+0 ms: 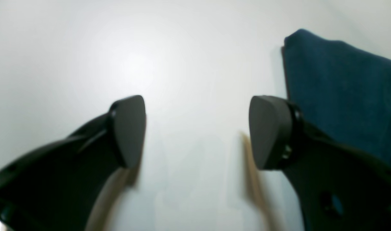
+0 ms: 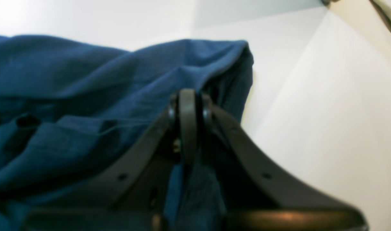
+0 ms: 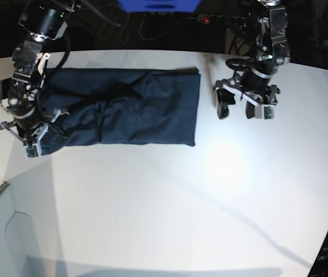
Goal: Layout the t-shirt on the table in an organized manner, then fold the t-shirt properly
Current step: 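Press and straighten the strip end with the right gripper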
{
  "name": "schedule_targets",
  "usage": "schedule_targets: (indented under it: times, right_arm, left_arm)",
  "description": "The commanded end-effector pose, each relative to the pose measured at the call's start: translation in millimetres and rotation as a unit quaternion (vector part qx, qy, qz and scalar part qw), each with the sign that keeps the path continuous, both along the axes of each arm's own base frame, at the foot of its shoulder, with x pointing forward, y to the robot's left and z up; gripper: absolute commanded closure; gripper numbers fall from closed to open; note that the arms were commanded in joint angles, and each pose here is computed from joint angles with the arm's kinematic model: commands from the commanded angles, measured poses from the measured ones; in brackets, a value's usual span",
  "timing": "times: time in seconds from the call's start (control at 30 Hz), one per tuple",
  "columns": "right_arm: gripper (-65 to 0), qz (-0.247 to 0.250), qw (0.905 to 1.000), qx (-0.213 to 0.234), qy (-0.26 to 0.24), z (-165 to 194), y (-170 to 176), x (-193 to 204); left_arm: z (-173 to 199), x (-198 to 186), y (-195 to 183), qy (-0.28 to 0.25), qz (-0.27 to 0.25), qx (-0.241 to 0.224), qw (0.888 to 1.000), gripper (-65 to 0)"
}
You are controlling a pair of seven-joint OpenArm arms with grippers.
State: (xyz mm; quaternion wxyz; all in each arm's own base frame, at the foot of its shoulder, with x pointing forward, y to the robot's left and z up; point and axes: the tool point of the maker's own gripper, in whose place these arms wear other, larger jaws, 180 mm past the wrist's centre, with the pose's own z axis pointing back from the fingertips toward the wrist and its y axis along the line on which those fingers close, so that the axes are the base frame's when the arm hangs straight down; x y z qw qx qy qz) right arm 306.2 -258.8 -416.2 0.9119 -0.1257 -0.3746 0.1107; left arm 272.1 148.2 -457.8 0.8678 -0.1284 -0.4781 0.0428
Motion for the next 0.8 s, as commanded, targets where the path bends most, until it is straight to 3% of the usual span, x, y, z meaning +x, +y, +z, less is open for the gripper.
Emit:
schedule_targets:
  times: [0.0, 0.07, 0.27, 0.4, 0.77]
  right_arm:
    - [0.0, 0.007, 0.9998, -0.005, -0.019, 11.3, -2.1, 7.5]
    - [-2.3, 0.002, 0.9999, -0.01, 0.002, 5.3, -5.7, -0.8]
    - [-26.0, -0.012, 0.9985, -0.031, 0.044, -0.3, -23.6, -12.7]
    - [-36.0, -0.014, 0.998, -0.041, 0.046, 2.0, -32.9, -14.1]
    - [-36.8, -0.017, 0.9936, -0.01, 0.112, -44.3, -41.2, -22.5]
  left_arm:
    - [11.3, 7.8, 1.7, -0.023, 0.003, -0.002, 1.0, -49.0]
    - [11.3, 7.8, 1.7, -0.023, 0.003, -0.002, 1.0, -49.0]
    - [12.6, 9.8, 1.7, -0.025, 0.003, -0.002, 1.0, -49.0]
    - [13.0, 10.5, 1.1, -0.026, 0.002, -0.002, 1.0, -49.0]
    - [11.3, 7.8, 1.1, -0.023, 0.002, -0.002, 1.0, -49.0]
